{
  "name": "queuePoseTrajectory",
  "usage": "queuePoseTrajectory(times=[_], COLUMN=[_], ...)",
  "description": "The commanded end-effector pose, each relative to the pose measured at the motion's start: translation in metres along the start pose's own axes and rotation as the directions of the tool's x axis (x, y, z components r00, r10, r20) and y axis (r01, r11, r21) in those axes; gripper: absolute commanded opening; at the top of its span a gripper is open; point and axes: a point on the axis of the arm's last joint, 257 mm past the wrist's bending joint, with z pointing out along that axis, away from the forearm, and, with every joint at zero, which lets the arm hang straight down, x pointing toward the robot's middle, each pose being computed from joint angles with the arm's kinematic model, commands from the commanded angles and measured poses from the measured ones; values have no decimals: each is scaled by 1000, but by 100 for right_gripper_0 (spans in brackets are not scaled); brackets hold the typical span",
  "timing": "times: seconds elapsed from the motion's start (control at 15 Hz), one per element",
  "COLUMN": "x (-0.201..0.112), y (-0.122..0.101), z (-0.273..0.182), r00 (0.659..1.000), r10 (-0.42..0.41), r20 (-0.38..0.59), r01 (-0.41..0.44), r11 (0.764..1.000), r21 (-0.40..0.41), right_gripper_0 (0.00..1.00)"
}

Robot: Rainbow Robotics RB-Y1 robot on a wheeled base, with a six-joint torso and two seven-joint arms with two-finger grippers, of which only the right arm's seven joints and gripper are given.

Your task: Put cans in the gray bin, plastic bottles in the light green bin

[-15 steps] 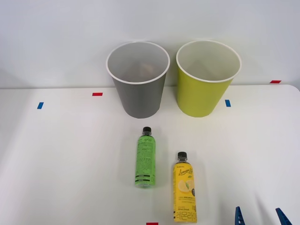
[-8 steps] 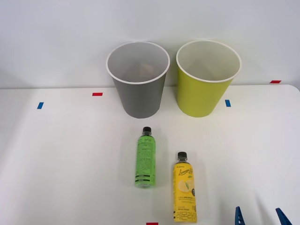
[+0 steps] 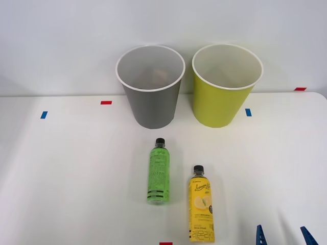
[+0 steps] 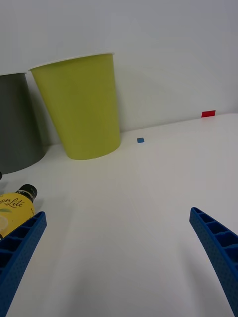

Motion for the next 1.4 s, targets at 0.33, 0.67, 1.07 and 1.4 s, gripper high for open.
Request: queuePoseTrajectory(times=[0.33,0.67,1.07,1.4], x=[0,6,2,2], y=[0,-13,-20,-7], z=[0,19,52,60], r00=[1000,998,941,841], r10=[0,-20,-18,-20], r20=[0,-62,-337,-541], r01=[0,18,24,32], r11=[1000,999,1000,999], r21=[0,-29,15,13], right_gripper_0=[100,100,100,100])
